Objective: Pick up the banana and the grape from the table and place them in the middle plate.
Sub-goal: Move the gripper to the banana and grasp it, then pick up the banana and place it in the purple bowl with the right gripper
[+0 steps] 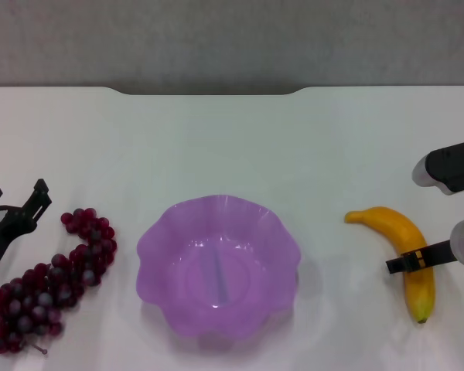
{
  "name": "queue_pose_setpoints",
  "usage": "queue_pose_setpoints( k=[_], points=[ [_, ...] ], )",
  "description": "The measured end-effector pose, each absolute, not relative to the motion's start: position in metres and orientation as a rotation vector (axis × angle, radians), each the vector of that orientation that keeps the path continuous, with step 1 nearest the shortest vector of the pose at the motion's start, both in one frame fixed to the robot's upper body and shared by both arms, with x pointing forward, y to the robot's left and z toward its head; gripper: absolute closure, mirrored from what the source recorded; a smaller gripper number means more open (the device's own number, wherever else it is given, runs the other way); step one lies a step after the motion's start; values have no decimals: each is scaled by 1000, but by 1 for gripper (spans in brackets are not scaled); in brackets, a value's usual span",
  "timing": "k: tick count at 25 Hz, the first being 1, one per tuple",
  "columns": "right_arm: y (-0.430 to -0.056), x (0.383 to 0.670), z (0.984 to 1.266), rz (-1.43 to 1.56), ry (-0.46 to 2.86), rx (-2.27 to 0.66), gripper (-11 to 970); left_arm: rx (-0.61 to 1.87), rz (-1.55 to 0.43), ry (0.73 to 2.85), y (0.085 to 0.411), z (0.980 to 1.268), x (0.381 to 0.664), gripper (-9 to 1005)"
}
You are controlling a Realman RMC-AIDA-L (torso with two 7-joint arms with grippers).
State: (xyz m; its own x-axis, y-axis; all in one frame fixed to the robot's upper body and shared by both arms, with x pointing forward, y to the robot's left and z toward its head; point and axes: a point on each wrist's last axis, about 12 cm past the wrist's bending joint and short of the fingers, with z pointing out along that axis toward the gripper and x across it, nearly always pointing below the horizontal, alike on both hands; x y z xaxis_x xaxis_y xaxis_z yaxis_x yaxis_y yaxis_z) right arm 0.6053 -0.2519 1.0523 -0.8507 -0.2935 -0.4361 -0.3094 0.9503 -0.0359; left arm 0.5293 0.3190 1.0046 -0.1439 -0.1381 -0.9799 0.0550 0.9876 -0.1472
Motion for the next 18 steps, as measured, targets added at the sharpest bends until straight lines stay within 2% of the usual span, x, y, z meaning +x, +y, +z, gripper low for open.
queue_pose_setpoints(
  k=[10,15,18],
  points=[
    [-250,607,1054,52,2641,-432,259,-69,-162,1712,321,1003,528,178],
    [-250,606,1053,49,2638,-436,470,-75,-158,1712,322,1003,527,179],
    [-247,607,1060,63,2615,-446,471,-77,-156,1713,323,1003,526,180]
  ],
)
